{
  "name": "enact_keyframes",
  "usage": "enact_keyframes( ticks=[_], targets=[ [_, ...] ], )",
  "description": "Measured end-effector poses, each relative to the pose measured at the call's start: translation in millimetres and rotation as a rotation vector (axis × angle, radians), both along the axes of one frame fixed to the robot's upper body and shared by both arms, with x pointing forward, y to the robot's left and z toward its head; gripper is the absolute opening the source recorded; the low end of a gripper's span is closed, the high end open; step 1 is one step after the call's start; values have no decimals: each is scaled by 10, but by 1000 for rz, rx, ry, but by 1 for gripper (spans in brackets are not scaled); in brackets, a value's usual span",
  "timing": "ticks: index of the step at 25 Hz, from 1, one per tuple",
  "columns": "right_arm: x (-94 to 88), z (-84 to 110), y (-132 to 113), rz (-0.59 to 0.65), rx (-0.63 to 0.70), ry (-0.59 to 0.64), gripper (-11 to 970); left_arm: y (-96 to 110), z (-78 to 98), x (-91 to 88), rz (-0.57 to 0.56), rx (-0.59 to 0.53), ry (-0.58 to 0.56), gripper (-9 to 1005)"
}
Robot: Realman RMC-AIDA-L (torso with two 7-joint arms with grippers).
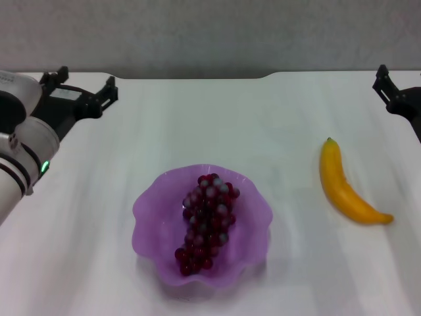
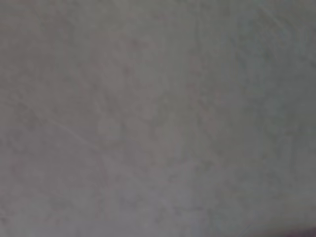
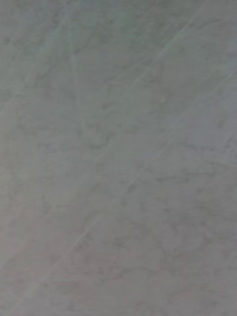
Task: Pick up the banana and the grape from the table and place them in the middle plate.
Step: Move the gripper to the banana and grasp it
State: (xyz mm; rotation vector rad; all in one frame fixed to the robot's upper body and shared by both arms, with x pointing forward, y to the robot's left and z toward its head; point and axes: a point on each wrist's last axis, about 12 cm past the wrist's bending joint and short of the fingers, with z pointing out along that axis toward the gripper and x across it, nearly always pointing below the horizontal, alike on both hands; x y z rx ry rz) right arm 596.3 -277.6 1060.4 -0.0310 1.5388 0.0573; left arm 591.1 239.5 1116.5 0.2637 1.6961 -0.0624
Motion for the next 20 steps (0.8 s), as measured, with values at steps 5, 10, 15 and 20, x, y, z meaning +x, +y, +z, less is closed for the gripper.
enact_keyframes(
  ticks=[5,10,15,20],
  targets=[
    [7,1,6,2,0,3,892,90,-123,82,46,17,-34,893],
    [12,4,0,0,0,3,892,228,-186,163,102,-26,-7,893],
    [23,13,7,2,3,2,892,336,-262,218,147,0,-41,893],
    [45,25,12,10,32,4,892,362,-293,227,160,9,-72,893]
  ],
)
